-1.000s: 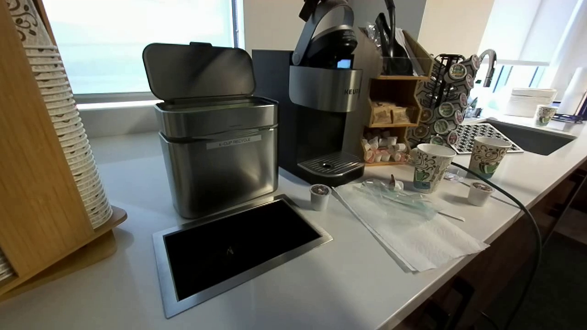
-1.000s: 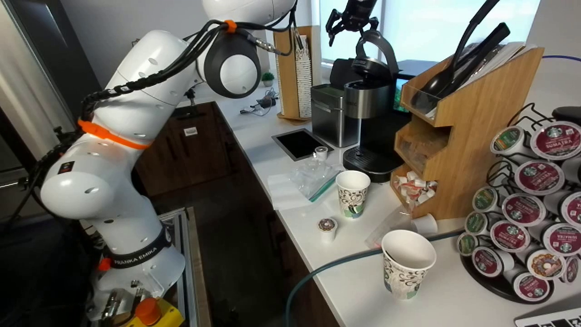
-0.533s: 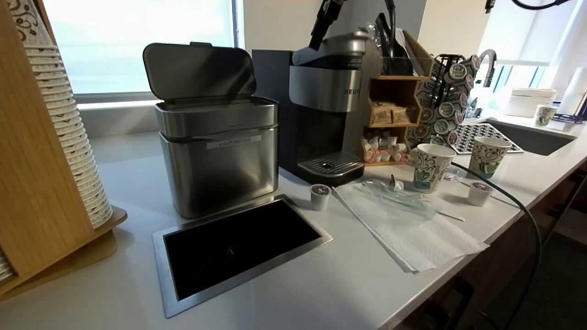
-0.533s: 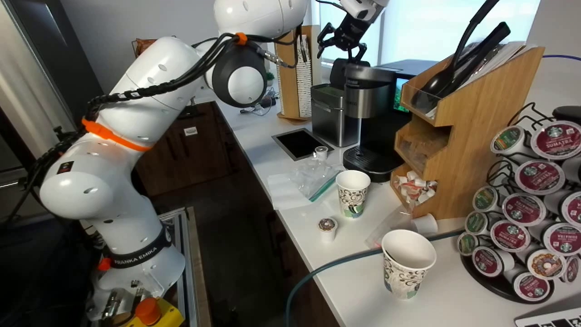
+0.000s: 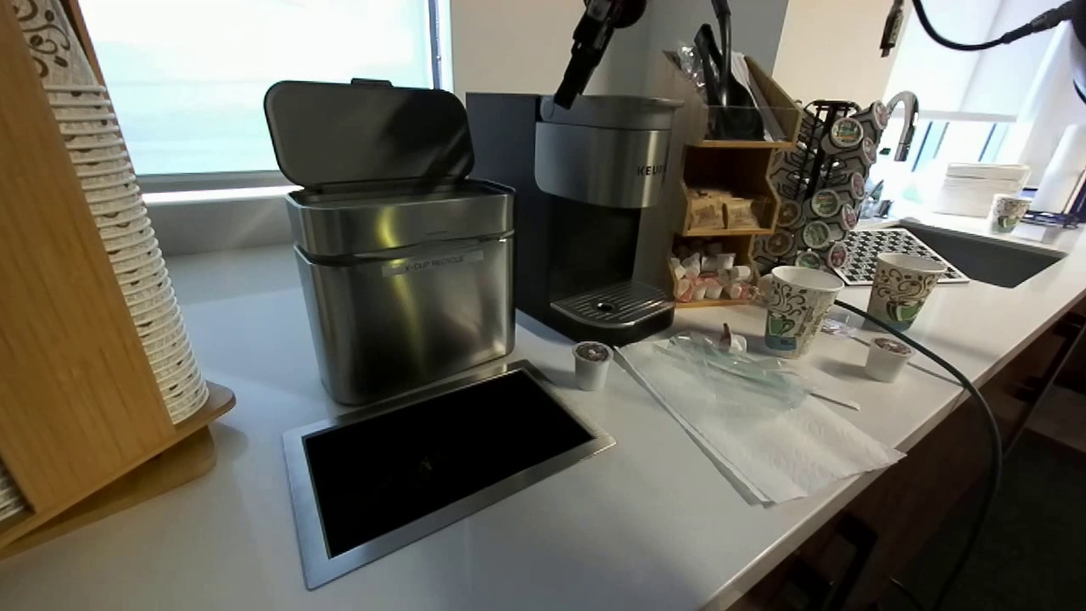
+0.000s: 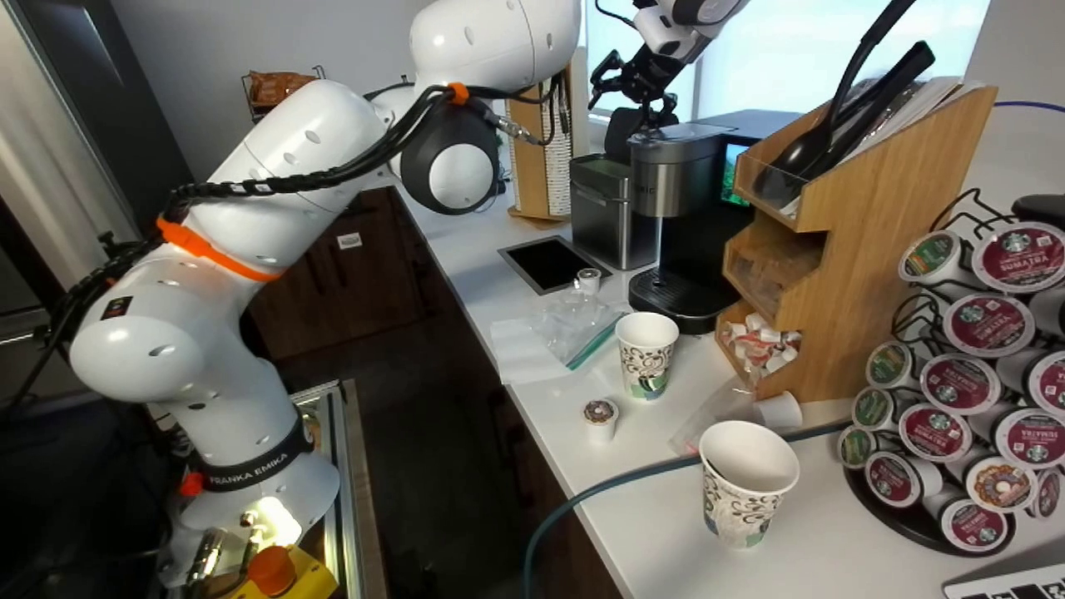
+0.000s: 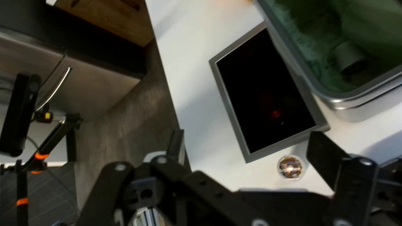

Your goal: Close the coffee maker

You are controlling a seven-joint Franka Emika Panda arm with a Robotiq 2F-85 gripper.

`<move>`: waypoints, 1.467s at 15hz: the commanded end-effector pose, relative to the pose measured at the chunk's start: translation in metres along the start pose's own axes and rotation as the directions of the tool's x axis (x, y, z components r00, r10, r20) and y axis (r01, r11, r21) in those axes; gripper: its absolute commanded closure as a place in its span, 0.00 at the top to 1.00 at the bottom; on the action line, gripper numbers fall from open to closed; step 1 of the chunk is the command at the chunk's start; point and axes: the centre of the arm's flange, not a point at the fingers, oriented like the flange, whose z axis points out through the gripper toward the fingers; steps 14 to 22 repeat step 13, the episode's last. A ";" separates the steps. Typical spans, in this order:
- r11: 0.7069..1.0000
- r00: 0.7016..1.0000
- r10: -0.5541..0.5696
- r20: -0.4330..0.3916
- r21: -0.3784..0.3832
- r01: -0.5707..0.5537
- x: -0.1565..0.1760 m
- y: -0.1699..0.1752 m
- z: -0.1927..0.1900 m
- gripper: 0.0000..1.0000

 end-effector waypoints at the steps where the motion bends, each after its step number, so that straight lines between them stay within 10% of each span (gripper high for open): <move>1: 0.994 0.985 -0.066 0.162 0.095 0.051 0.059 0.028 0.023 1.00; 11: 0.840 0.934 -0.334 -0.129 0.410 0.357 0.044 0.141 -0.111 1.00; 12: 0.874 0.947 -0.319 -0.049 0.370 0.314 0.003 0.098 -0.128 1.00; 22: 0.859 0.942 -0.326 -0.077 0.393 0.329 0.006 0.114 -0.139 1.00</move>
